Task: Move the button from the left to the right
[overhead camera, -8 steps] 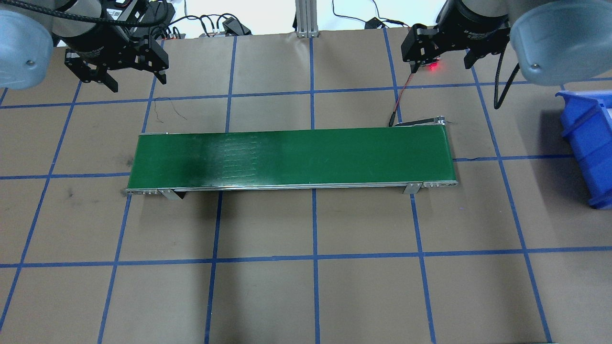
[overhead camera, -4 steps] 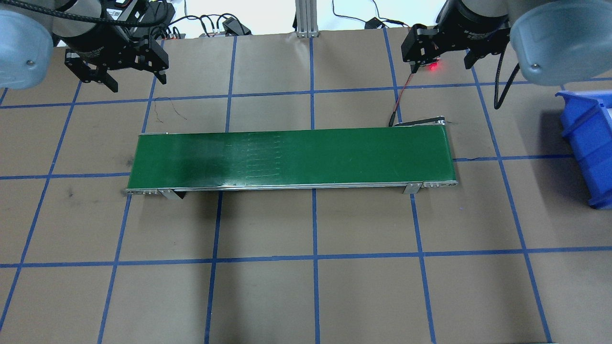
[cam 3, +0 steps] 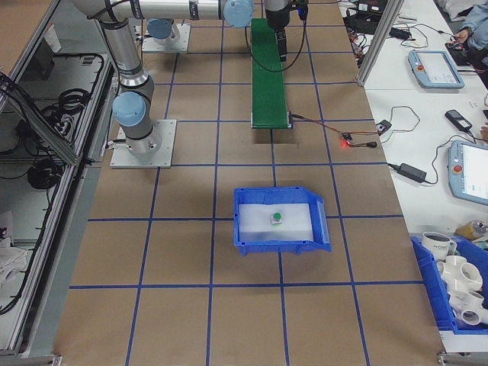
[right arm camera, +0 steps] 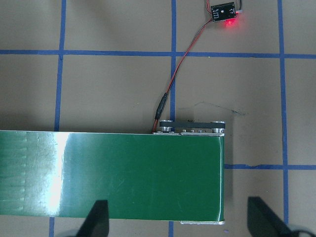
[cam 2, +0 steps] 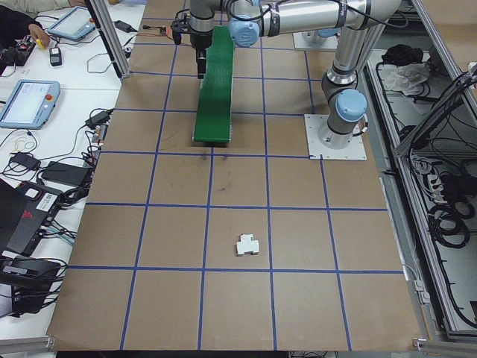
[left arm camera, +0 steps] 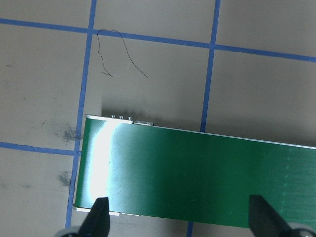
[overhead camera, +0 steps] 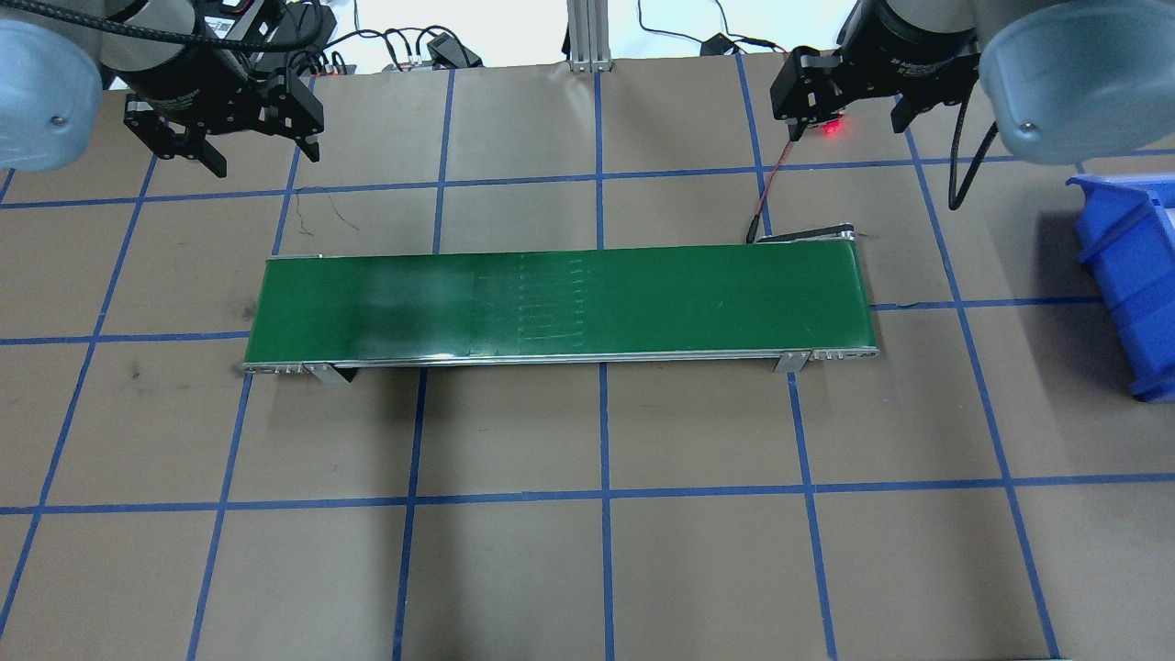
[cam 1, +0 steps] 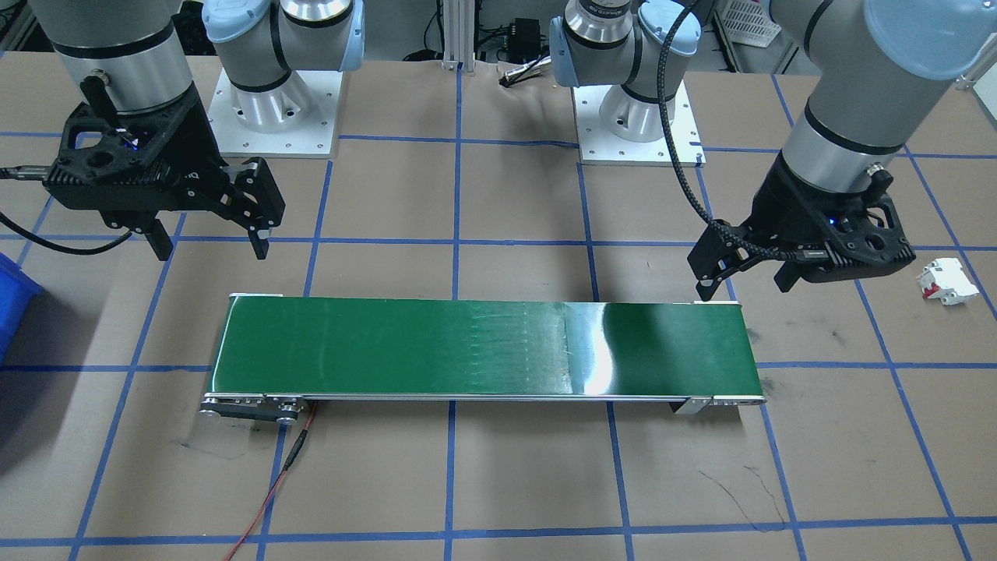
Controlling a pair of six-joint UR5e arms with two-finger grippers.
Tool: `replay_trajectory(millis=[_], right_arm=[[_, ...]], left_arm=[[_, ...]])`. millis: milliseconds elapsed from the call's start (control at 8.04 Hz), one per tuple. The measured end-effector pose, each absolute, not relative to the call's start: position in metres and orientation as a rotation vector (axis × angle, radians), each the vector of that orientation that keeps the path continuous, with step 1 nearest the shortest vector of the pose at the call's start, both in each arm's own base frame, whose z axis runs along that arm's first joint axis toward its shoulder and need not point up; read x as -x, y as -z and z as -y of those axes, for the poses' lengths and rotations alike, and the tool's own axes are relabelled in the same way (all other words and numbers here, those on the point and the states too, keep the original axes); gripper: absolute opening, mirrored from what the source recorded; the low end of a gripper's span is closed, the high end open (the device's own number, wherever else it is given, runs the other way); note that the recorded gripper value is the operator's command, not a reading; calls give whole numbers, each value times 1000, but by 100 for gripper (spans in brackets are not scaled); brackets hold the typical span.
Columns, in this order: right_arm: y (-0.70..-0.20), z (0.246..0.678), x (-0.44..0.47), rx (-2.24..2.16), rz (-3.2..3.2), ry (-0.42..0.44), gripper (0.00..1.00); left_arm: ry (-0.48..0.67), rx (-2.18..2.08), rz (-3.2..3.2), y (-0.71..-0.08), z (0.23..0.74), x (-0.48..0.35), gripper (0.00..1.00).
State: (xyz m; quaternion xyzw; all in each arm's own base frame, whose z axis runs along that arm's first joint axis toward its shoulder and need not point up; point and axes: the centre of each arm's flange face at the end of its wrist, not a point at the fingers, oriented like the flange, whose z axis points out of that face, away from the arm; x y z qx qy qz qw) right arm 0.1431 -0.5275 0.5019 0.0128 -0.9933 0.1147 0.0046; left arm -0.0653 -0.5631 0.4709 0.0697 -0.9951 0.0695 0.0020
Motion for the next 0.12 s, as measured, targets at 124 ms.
replay_trajectory(millis=[124], right_arm=[[-502,527,-143,-39,3112,-359,100]], left_arm=[[-218,-219,3122,-471,563,65,100]])
